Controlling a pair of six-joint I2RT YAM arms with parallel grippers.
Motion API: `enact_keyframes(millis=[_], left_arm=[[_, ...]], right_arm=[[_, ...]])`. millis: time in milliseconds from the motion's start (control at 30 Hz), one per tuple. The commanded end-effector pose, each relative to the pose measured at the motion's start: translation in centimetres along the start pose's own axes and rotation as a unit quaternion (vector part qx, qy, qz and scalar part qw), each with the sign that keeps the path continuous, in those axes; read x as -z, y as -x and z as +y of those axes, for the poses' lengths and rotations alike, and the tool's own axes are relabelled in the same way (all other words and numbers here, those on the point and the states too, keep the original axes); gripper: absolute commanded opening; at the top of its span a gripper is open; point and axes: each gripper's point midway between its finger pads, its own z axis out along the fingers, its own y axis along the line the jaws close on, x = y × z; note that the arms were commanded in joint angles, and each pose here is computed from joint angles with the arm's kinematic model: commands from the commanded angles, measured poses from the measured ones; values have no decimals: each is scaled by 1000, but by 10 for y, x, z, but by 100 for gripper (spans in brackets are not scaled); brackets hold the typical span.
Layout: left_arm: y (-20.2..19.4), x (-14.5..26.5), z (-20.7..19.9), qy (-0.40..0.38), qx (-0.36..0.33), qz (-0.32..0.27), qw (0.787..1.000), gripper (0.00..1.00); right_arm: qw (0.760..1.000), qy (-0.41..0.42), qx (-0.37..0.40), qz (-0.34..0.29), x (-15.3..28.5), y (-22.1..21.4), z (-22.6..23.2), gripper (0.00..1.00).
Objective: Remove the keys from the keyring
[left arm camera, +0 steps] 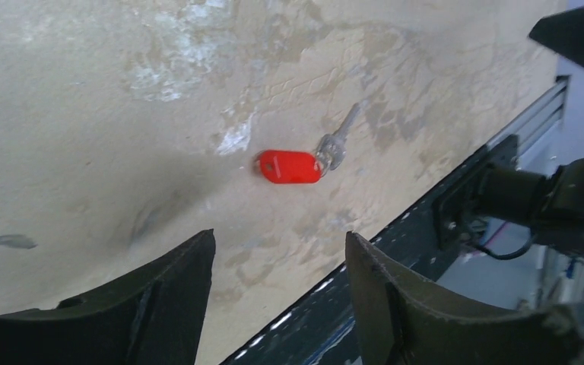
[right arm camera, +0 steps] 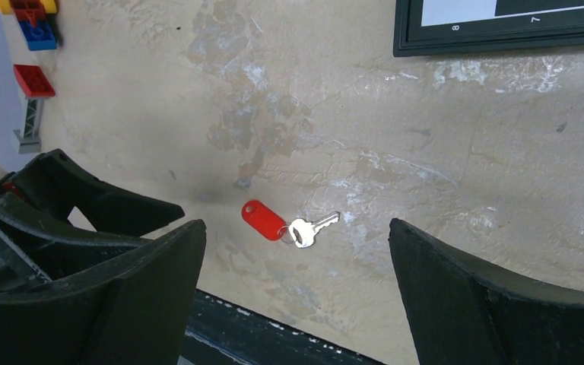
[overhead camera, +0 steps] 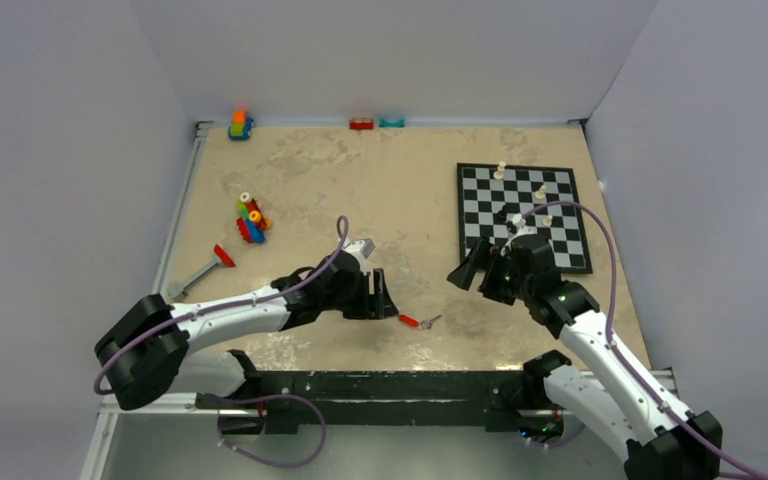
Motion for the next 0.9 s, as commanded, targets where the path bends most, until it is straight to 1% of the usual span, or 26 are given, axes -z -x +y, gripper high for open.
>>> enact_keyframes(millis=[0,100,233,300,433,533,700,867], left_arm=[[9,-11,-38,-87,82,-13,993,64],[3,-20,-36,-86,122,1,989,59],[-10,-28,-19,-35,154,25,987,58],[-15,-33,-15,-27,164,33,985,57],[-22,-48,-18,-37,180,54,981,51],[-22,-56,-21,-52,190,55,979,50],[-23,-66,-22,-53,197,62,977,48],[-23,-67,-16,-40,200,55,977,40]], right_arm=[[1000,19,-6,-7,-1,1,6,95],[1000,19,-5,-6,-2,1,6,95],[1000,16,-3,-6,-3,1,5,95],[1000,15,-1,-4,-4,1,5,95],[1000,12,0,-4,-6,1,4,95],[1000,12,0,-1,-7,0,3,95],[1000,12,-2,0,-8,-2,2,95],[1000,10,0,1,-9,-2,1,95]])
